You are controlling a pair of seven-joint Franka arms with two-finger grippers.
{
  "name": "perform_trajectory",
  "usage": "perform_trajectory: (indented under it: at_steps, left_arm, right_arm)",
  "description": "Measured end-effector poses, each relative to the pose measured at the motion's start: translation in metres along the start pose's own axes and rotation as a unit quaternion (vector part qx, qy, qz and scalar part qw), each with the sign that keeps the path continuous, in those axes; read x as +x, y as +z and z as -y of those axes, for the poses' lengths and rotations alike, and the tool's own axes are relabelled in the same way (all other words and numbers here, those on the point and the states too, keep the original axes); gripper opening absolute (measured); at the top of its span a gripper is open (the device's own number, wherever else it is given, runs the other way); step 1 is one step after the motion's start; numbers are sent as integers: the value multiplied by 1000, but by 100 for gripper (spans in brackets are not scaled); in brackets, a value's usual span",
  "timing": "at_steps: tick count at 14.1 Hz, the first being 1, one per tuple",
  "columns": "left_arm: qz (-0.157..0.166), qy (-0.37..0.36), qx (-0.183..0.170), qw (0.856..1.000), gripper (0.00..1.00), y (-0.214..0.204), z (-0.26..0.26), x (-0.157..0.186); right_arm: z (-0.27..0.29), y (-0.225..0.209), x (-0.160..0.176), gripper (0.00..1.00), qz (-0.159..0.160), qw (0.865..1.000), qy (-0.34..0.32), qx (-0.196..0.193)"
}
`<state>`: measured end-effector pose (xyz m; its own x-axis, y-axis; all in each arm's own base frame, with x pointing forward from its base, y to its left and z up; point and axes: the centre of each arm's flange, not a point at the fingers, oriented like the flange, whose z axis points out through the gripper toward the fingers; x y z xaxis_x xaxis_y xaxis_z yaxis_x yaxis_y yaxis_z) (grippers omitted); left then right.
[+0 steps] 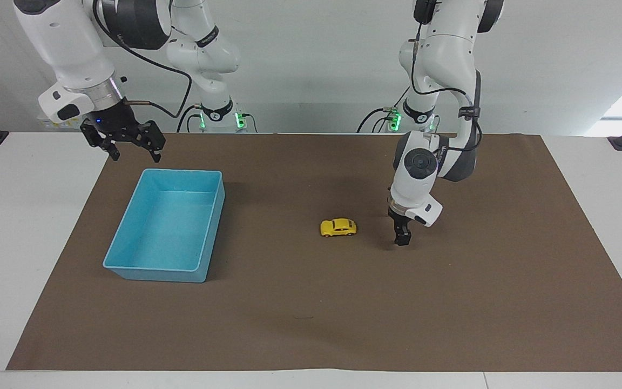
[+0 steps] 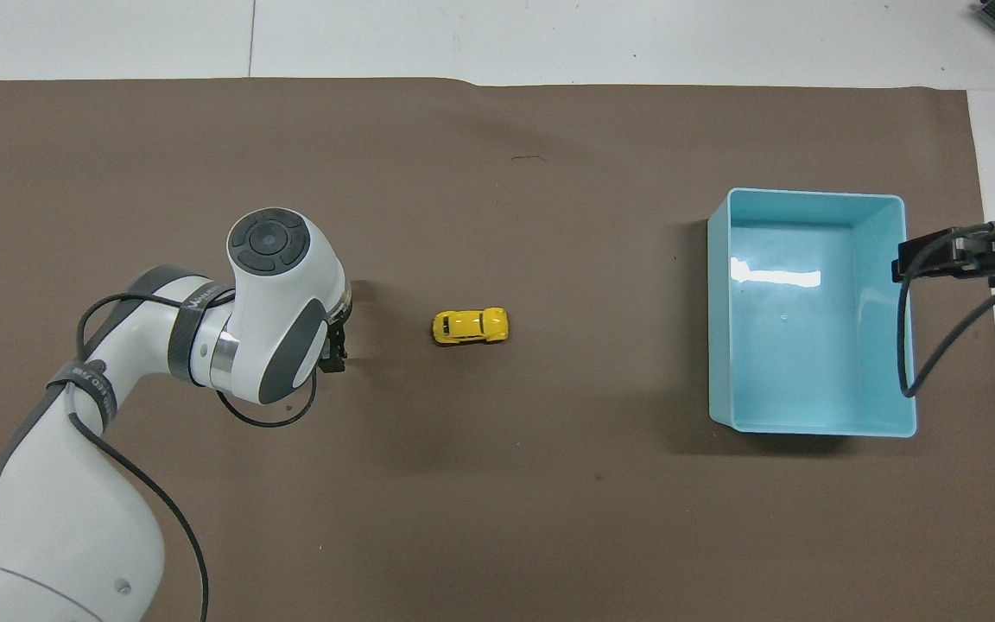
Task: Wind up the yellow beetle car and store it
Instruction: 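Release the car and lift the left gripper so it drives off, then move the right gripper toward the car while the left gripper withdraws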
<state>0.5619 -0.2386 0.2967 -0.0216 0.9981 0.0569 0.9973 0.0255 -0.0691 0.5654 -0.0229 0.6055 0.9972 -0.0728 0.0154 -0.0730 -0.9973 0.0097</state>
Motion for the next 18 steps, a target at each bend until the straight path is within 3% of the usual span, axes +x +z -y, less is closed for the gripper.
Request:
perform_trajectory:
  at_steps: [12,18]
  left_arm:
    - [2,0,-5,1000,100,-5,-1,-1]
    - [15,-2,-35,999,100,-38,-13,-2]
  right_arm:
    - [0,0,0,100,0,1000,0,0]
    - [0,0,0,100,0,1000,0,0]
